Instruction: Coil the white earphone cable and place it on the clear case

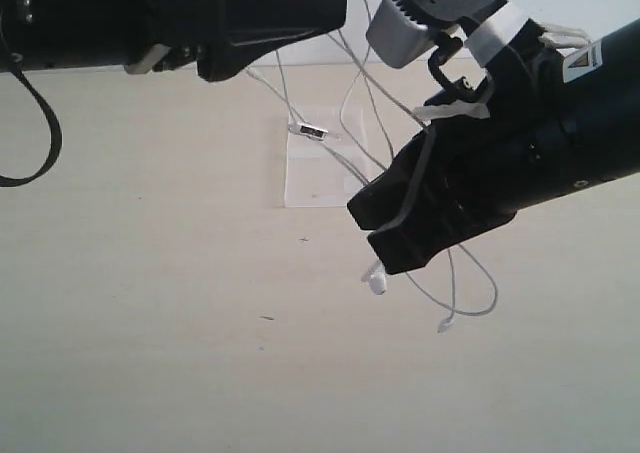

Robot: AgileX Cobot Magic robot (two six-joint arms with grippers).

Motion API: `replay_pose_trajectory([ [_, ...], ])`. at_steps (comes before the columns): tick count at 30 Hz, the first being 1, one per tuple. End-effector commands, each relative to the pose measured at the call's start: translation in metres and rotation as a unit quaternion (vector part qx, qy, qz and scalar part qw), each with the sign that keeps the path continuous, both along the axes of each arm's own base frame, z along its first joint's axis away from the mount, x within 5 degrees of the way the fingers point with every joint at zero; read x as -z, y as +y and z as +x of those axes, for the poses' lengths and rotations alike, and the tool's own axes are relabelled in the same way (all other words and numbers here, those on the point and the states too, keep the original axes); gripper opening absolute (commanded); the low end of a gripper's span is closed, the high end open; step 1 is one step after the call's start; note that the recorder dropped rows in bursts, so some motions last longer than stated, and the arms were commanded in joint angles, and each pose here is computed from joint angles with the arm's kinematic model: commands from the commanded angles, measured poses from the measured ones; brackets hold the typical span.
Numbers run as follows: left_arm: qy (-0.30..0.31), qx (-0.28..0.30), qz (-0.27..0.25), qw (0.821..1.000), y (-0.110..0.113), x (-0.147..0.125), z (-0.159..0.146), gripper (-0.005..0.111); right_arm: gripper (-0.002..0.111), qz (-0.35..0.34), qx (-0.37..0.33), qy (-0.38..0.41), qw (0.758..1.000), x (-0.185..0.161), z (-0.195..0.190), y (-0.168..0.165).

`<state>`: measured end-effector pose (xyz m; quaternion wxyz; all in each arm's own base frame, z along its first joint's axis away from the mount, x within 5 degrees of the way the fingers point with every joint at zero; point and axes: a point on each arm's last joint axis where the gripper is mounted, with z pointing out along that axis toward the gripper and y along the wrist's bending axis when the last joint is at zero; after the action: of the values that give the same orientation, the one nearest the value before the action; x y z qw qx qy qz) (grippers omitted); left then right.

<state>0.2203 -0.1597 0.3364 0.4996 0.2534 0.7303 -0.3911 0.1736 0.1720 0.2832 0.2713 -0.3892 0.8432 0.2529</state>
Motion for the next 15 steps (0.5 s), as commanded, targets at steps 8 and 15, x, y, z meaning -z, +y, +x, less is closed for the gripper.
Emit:
replay_pose_trajectory([
  [8,0.061,0.113,-0.008,0.992,-0.007,0.002,-0.022,0.08,0.0,-0.017,0.039,-0.054,0.998,-0.001,0.011,-0.004],
  [15,0.086,0.132,0.006,0.988,-0.008,0.006,-0.026,0.08,0.0,-0.044,0.1,-0.058,0.992,0.001,0.018,-0.012],
])
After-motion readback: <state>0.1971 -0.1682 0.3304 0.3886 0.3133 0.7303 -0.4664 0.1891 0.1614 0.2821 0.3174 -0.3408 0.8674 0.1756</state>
